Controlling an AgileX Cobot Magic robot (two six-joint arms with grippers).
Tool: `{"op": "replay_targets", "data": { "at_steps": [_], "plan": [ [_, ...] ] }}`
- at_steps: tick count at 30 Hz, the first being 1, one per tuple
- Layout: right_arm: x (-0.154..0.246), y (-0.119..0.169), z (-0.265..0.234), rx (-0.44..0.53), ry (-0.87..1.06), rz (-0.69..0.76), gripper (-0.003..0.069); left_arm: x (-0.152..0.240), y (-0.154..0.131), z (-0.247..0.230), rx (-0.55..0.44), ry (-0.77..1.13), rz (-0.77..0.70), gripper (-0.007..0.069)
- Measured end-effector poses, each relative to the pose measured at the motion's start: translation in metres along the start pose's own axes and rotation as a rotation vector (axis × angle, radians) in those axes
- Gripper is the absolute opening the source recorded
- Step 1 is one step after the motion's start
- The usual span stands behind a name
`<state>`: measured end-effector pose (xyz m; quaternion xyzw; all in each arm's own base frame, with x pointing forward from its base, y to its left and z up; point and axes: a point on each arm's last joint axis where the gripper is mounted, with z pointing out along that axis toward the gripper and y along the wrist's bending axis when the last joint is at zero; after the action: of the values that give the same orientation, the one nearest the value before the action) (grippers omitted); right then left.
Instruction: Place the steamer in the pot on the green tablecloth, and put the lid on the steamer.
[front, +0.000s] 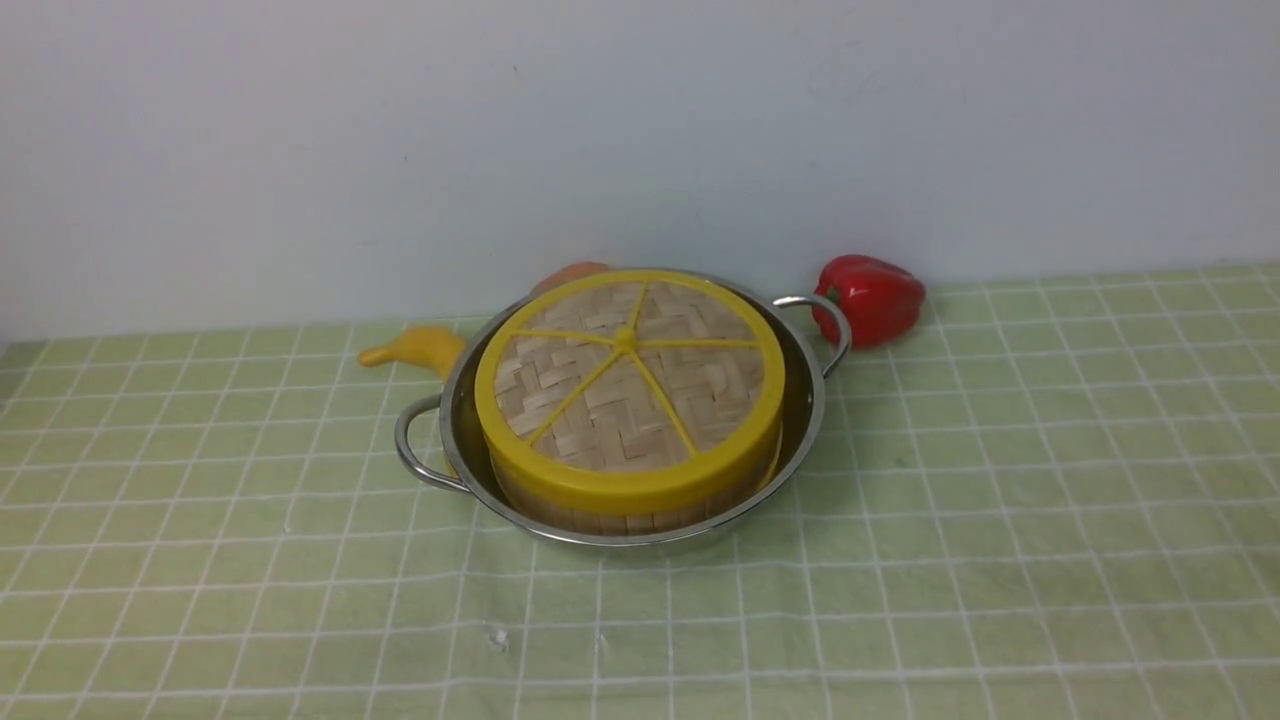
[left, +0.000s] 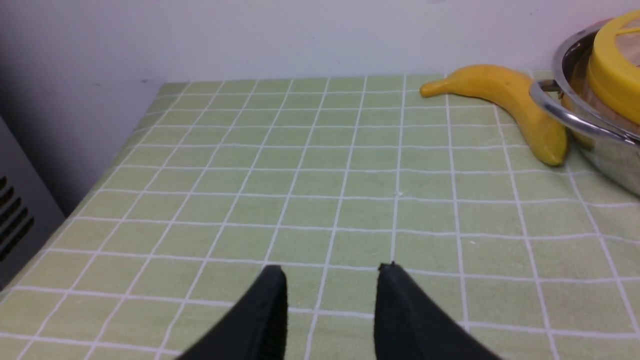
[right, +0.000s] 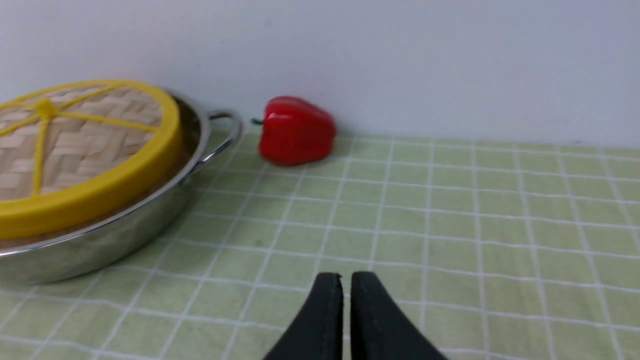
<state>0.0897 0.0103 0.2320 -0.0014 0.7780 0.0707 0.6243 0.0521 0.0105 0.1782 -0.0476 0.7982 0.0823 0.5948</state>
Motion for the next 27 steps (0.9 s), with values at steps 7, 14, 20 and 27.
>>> {"op": "replay_targets", "data": {
  "at_steps": [7,14,20,27],
  "plan": [
    [0.039,-0.007,-0.020,0.033,-0.111,0.002,0.0069,0.000,0.000,0.000,0.000,0.000,0.000,0.0243],
    [0.049,-0.006,-0.024,0.025,-0.054,0.008,0.0095,0.000,0.000,0.000,0.000,0.000,0.000,0.0243],
    [0.049,-0.006,-0.024,0.025,-0.055,0.009,0.0117,0.000,0.000,0.000,0.000,0.000,0.000,0.0243],
    [0.049,-0.006,-0.024,0.025,-0.055,0.009,0.0142,0.000,0.000,0.000,0.000,0.000,0.000,0.0244]
  ]
}}
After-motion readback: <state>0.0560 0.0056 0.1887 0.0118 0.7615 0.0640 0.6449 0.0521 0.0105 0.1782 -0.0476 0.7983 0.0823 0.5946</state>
